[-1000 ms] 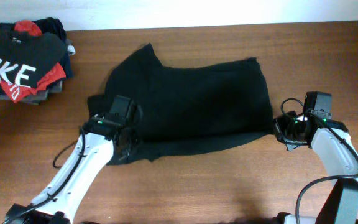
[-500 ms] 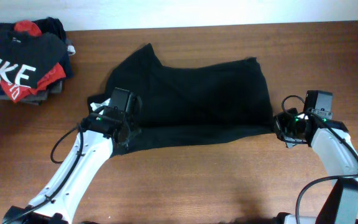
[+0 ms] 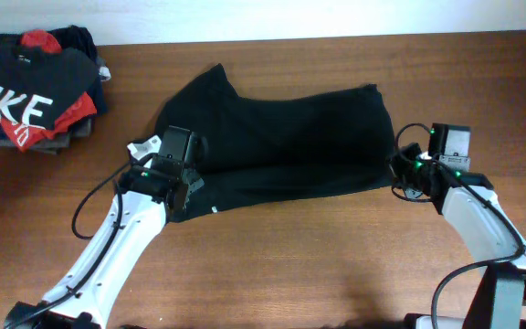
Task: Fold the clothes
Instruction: 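Lift the hem with both grippers and fold it up toward the collar, then hold the folded hem with both grippers over the shirt's middle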
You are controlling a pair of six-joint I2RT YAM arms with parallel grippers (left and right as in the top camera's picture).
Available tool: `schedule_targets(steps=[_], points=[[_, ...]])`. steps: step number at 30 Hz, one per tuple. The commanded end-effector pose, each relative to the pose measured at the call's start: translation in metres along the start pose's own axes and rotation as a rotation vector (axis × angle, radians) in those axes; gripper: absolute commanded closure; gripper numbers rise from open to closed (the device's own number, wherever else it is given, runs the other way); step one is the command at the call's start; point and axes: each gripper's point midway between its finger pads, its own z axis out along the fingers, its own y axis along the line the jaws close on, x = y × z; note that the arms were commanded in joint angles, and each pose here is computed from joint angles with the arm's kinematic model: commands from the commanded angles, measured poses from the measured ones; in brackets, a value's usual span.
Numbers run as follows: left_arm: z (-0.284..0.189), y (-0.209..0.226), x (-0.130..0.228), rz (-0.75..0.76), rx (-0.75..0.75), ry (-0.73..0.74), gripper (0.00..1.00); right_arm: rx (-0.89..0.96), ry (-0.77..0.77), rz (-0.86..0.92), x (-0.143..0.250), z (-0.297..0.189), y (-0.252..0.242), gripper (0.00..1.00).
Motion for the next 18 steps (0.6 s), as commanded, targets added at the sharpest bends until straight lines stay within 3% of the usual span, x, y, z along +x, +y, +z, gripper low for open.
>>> schedule_targets(steps=[1, 18], points=[[0.002, 0.0, -0.01, 0.015, -0.024, -0.04, 0.99, 0.038, -0.047, -0.009, -0.005, 0.004, 0.0, 0.95], [0.039, -0.007, -0.02, 0.01, -0.082, -0.1, 0.98, 0.095, -0.135, -0.01, -0.022, 0.008, -0.01, 0.96]])
